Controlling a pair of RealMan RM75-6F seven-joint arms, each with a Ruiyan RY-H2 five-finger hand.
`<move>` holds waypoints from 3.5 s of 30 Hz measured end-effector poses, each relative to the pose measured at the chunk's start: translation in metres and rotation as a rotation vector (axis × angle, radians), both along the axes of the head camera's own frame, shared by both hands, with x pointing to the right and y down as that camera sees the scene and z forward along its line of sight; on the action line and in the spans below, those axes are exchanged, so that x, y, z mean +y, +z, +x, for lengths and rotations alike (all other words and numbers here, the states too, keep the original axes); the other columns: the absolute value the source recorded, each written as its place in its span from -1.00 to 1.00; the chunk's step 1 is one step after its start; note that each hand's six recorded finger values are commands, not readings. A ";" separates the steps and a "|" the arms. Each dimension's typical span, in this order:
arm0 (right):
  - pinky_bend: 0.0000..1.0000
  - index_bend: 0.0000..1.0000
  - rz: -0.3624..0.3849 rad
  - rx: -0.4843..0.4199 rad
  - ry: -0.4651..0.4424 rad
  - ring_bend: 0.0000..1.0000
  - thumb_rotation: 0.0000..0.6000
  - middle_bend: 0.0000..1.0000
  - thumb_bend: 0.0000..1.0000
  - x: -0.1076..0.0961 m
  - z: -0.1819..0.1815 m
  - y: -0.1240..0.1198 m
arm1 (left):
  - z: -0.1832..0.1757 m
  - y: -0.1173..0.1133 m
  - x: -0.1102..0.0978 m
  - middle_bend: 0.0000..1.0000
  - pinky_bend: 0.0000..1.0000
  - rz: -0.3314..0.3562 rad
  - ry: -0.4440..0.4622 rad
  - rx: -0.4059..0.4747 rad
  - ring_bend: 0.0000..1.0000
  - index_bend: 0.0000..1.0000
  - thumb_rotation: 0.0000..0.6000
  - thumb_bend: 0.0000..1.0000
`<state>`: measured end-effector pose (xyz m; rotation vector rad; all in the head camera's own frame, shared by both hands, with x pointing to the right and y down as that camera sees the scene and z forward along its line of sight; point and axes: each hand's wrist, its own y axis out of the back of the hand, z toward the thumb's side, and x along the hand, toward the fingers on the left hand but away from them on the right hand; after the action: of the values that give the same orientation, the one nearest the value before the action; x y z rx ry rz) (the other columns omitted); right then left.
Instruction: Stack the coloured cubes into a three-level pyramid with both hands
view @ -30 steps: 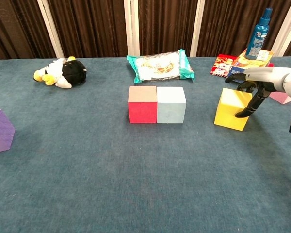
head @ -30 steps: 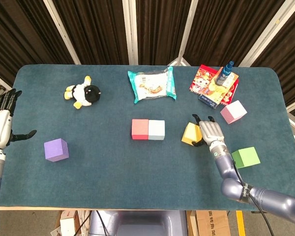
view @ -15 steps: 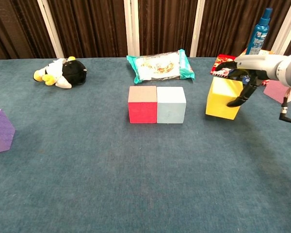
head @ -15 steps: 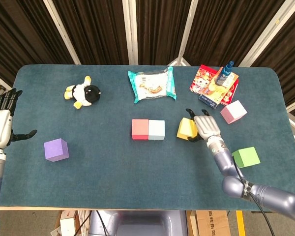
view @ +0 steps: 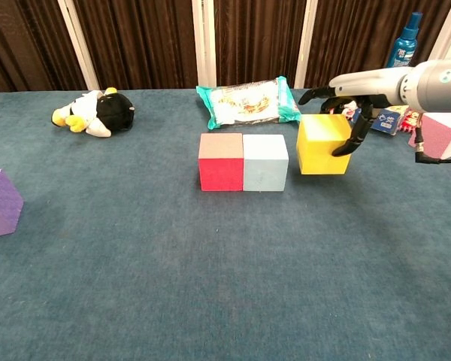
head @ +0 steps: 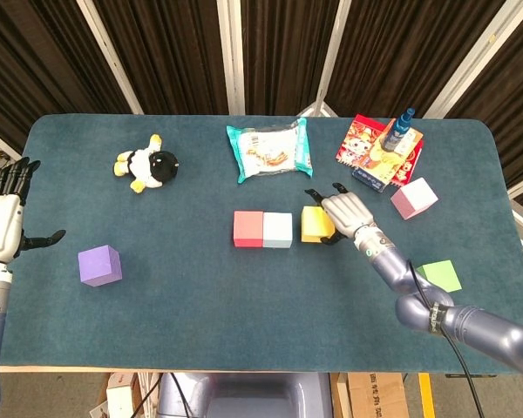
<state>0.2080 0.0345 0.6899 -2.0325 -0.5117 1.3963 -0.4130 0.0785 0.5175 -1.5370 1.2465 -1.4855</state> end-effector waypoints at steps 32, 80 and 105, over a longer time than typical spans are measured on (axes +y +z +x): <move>-1.00 -1.00 -0.051 -0.006 -0.029 -0.28 1.00 -0.10 -0.47 0.004 -0.023 0.018 | -0.006 0.004 -0.002 -1.00 -1.00 -0.010 -0.015 -0.009 -1.00 -1.00 1.00 -0.85; -1.00 -1.00 -0.069 0.021 0.010 -0.67 1.00 -0.78 -0.47 0.008 -0.024 0.027 | -0.009 0.006 -0.002 -1.00 -1.00 -0.019 -0.027 -0.006 -1.00 -1.00 1.00 -0.85; -1.00 -1.00 -0.019 0.013 0.099 -1.00 1.00 -1.00 -0.47 0.027 -0.012 -0.011 | -0.006 -0.002 -0.002 -1.00 -1.00 -0.007 -0.030 0.040 -1.00 -1.00 1.00 -0.85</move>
<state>0.1964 0.0612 0.6792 -2.0354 -0.6024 1.4766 -0.4195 0.0761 0.5151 -1.5661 1.2935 -1.4863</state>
